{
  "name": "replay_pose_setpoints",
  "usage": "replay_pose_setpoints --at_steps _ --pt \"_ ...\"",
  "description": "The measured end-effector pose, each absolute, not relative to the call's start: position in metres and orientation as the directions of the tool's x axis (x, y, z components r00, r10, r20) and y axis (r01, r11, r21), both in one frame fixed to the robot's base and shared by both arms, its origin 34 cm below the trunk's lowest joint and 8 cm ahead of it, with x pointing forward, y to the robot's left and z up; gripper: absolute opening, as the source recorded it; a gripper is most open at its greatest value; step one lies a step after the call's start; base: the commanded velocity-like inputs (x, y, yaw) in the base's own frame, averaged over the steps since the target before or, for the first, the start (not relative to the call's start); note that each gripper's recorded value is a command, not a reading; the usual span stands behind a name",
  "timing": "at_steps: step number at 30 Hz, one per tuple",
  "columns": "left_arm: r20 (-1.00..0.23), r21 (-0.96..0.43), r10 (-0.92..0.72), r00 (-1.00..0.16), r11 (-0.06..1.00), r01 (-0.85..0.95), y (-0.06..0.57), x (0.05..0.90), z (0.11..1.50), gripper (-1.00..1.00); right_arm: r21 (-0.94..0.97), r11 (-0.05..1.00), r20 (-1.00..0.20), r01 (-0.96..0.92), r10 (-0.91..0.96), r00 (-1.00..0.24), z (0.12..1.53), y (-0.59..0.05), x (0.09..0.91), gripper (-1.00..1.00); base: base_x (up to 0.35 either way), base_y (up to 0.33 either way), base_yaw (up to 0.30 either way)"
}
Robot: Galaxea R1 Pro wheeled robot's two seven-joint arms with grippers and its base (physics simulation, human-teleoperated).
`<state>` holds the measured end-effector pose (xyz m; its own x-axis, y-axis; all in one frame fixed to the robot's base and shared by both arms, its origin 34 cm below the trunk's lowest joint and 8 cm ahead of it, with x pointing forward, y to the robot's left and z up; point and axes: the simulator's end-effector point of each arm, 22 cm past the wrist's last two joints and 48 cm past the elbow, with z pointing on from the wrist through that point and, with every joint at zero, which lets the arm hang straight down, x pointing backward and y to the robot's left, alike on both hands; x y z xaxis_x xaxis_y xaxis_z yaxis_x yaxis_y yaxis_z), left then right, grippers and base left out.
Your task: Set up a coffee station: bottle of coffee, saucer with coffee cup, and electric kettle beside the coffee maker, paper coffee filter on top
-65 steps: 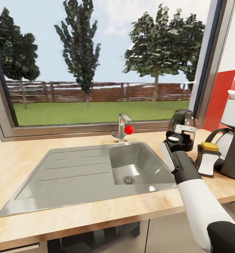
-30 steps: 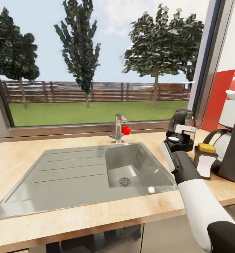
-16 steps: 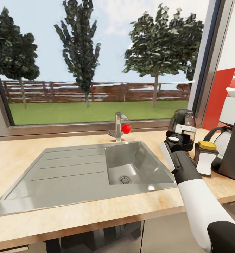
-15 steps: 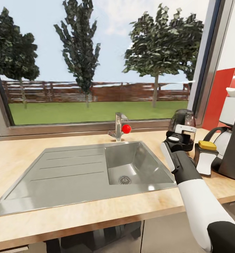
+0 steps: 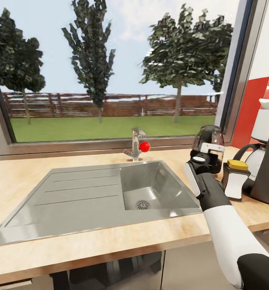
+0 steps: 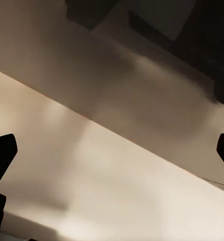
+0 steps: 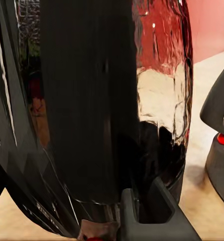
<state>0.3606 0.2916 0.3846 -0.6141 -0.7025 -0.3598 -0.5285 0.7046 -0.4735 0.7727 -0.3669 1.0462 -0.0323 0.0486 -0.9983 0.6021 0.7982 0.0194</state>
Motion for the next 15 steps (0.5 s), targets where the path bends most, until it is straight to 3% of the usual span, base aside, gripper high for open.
replay_pose_setpoints --at_steps 15 --pt "-0.36 -0.474 -0.702 -0.614 0.705 -0.528 0.292 0.359 0.375 1.0 0.021 0.798 -0.998 0.602 0.049 -0.031 1.036 -0.367 0.771 -1.0 0.0 0.0 0.0"
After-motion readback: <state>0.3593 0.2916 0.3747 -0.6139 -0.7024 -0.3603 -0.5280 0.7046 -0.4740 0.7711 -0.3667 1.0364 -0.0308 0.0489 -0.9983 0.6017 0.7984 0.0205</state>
